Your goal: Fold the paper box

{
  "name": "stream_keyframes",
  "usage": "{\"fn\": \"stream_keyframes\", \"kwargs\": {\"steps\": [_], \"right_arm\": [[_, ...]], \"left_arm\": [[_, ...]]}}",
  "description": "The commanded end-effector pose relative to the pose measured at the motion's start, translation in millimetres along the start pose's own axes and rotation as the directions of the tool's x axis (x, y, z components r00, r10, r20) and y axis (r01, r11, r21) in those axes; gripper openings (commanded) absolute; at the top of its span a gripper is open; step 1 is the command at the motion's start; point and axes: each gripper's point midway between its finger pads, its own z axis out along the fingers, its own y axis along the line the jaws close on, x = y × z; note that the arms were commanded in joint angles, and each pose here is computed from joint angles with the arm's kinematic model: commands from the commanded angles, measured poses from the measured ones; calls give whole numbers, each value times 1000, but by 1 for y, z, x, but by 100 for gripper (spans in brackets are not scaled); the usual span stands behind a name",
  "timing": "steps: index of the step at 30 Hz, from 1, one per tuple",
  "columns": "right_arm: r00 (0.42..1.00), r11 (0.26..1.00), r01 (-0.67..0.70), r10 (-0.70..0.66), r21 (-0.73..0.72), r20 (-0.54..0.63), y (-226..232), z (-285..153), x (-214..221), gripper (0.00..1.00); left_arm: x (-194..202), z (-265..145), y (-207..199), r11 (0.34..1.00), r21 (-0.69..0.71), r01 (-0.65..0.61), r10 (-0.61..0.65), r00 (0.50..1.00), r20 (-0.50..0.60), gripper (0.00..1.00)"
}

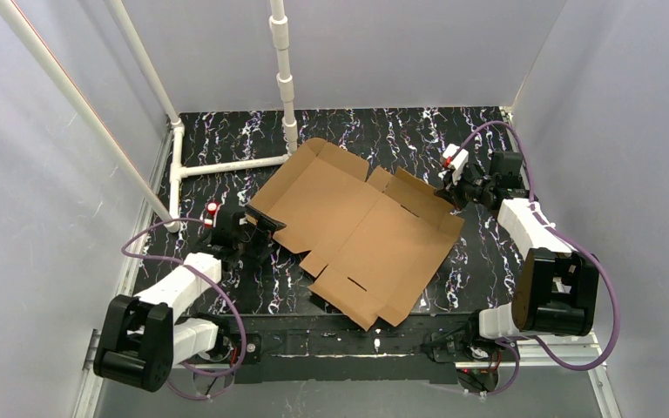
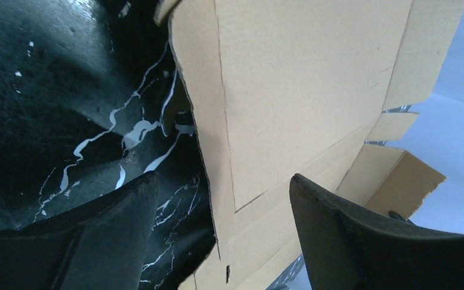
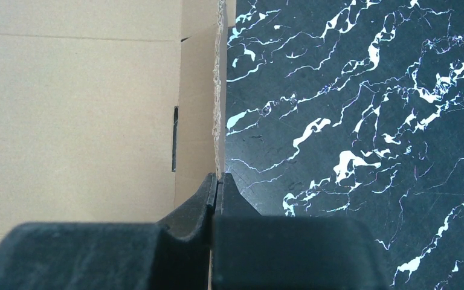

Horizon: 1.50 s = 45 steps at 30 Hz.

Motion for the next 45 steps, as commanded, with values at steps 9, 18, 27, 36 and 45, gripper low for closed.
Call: {"fn": "stream_keyframes", "kwargs": {"steps": [9,18,27,36,45], "right_arm": [[998,999,31,-30,-10,57,-3,1,-12,1],[999,1000,0,0,-7,49,-4,2,-10,1],[995,996,-82,84,-34,61,-2,8,-11,1],[986,990,-131,136,-60,93,5,9,-15,1],[989,982,-113,126,-154,79,28,9,-4,1]], "left_arm": [[-23,20,-23,998,25,56,-58,995,76,36],[-21,3,-49,990,132,-42,34,998,61,0],[-22,-65,-91,862,364,-352,285,932,224,0],[-11,-92,-107,655,449,-608,495,794,353,0],[10,-99,-97,561,498,-661,557,747,364,0]]}}
